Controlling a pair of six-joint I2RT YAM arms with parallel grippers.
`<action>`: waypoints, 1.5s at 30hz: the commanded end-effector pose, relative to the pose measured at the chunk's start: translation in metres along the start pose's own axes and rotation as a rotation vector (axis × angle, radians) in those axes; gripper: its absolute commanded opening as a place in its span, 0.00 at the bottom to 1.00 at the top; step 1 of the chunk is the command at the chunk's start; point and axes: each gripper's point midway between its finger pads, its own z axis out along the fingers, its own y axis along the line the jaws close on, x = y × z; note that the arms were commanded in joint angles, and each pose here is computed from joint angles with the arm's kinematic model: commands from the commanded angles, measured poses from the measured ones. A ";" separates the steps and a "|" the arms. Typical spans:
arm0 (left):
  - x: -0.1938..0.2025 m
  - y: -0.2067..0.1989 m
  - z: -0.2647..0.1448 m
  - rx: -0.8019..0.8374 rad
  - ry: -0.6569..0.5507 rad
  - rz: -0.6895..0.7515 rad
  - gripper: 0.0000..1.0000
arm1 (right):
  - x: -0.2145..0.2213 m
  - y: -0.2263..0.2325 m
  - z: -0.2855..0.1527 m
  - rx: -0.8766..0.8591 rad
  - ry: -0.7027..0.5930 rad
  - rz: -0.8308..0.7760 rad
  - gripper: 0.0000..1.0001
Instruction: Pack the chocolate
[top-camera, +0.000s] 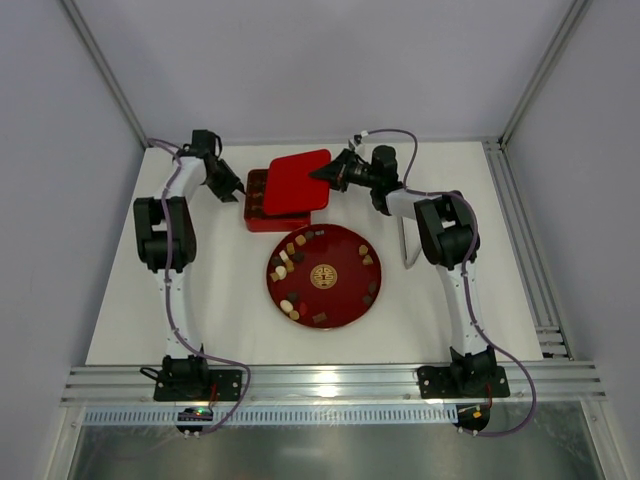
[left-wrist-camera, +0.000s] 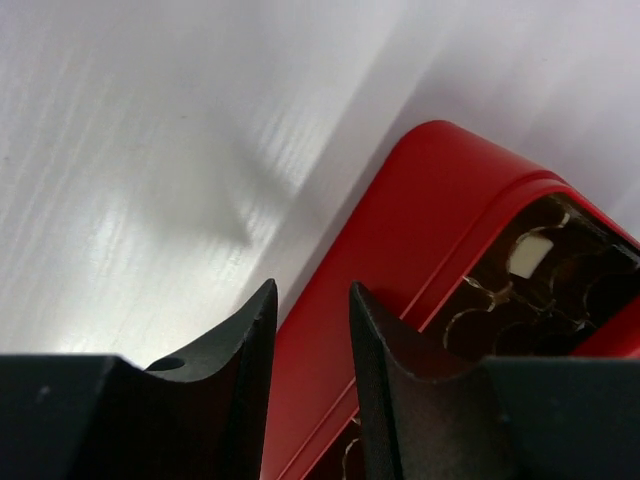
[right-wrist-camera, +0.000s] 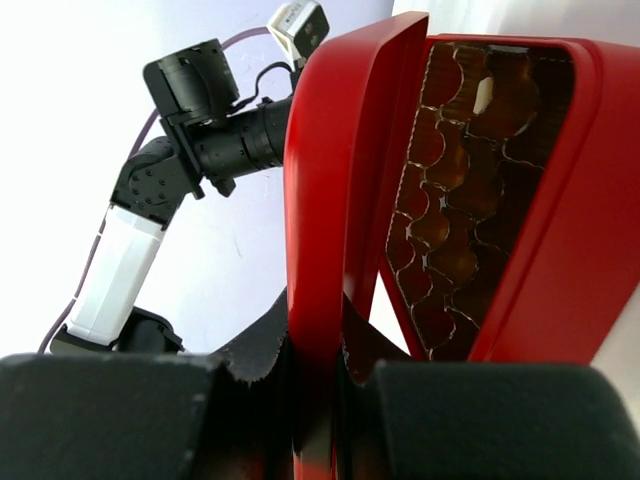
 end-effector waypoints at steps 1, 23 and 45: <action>0.000 -0.031 -0.008 0.067 -0.005 0.063 0.35 | -0.009 0.036 0.002 -0.094 0.023 -0.100 0.04; 0.009 -0.040 -0.001 0.084 0.032 0.066 0.35 | -0.009 0.012 0.007 -0.062 0.045 -0.073 0.07; 0.010 -0.038 -0.003 0.082 0.031 0.075 0.35 | -0.011 -0.006 -0.003 0.020 0.029 -0.046 0.29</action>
